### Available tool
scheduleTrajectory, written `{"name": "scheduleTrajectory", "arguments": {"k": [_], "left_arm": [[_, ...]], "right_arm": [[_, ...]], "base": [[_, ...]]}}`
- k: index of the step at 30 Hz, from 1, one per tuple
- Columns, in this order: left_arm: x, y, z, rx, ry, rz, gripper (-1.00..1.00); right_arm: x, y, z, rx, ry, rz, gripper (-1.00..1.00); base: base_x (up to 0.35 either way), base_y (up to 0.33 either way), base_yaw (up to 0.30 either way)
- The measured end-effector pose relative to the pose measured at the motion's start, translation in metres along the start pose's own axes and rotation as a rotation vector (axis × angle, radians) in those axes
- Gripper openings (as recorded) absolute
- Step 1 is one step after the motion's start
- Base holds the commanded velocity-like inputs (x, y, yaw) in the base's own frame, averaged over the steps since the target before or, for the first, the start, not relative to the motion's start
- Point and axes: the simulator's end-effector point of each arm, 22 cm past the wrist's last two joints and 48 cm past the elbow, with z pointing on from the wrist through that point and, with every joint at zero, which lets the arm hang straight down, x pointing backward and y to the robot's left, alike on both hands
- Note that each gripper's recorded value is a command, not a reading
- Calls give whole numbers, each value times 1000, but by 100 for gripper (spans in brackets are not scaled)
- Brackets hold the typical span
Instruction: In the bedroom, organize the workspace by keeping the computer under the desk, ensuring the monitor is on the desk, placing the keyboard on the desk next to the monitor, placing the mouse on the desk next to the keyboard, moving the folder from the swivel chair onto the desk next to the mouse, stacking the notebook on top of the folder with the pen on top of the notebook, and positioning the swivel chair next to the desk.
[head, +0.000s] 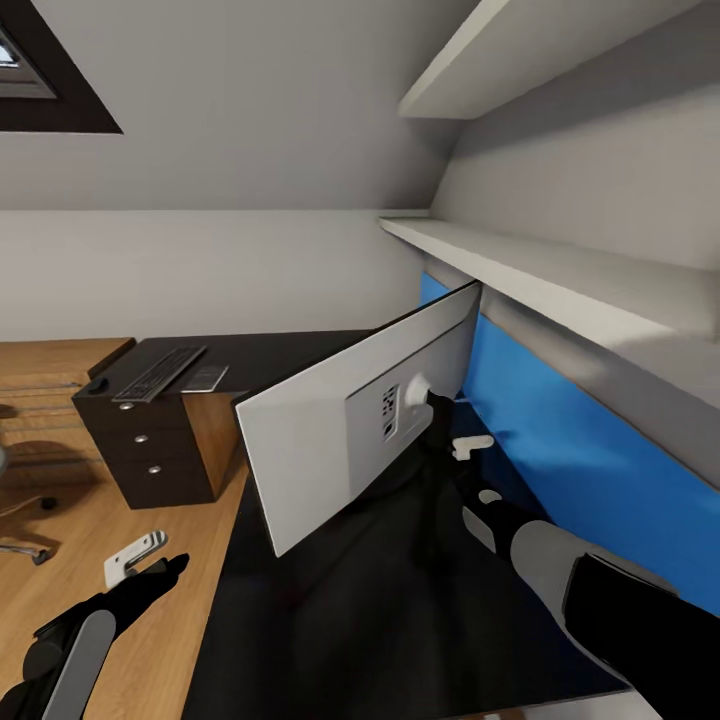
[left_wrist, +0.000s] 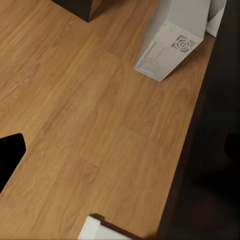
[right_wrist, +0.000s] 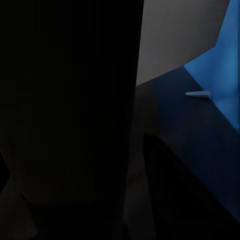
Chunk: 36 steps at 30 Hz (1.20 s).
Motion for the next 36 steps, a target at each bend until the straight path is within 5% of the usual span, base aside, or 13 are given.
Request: {"name": "scheduleTrajectory", "arguments": {"k": [36], "left_arm": [[0, 1, 0, -2, 2, 1, 100]], "right_arm": [[0, 4, 0, -9, 1, -2, -100]], "base": [[48, -45, 0]]}}
